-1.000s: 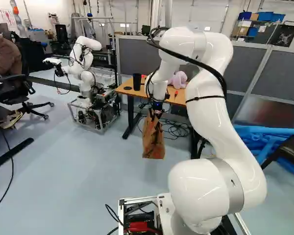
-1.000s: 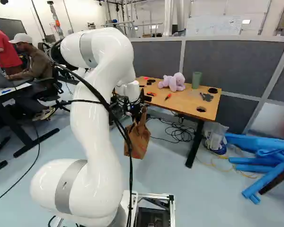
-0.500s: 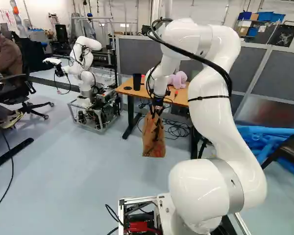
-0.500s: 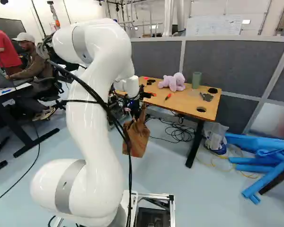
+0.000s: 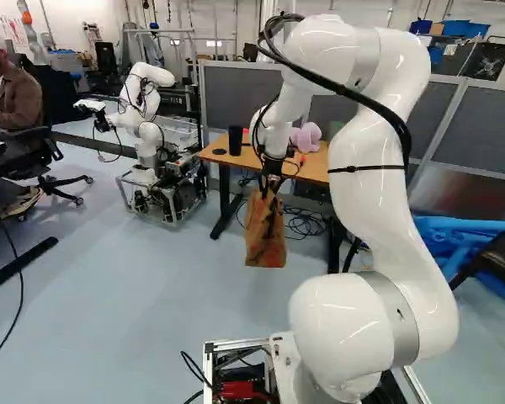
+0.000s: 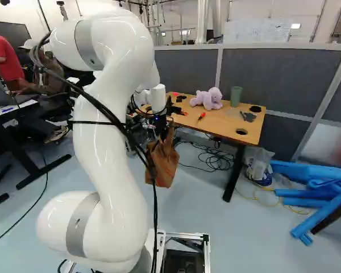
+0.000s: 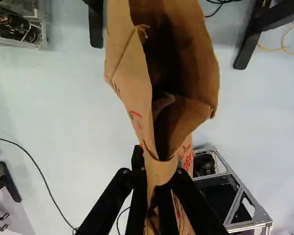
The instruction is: Pick up the bag on the ground and place it on the table
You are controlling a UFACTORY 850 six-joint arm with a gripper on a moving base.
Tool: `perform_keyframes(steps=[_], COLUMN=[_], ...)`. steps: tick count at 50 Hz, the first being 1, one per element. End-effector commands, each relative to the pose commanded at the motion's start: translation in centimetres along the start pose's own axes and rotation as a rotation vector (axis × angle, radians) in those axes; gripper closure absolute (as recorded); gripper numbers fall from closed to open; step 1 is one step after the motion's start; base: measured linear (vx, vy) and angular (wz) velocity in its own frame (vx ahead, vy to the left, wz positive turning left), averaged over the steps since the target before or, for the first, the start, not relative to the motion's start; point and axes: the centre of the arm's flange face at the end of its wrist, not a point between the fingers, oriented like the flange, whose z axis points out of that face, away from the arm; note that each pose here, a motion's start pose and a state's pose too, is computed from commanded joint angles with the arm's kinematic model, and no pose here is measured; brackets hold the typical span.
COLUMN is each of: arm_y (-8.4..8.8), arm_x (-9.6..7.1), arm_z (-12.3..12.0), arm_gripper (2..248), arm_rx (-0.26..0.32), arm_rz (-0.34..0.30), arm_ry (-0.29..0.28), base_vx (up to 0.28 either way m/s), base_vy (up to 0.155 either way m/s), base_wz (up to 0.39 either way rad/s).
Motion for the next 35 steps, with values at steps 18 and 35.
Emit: perform_keyframes(steps=[18,35], arm_y=[0.0,0.1], arm_x=[-0.6,-1.1], arm_z=[-2.8,-5.4], arm_gripper=[225,225], arm_rx=[0.011,0.021], arm_rz=[-0.002,-0.004], arm_ry=[0.032,0.058], base_vx=[0.0,0.0], base_vy=[0.0,0.0], base_wz=[0.0,0.0])
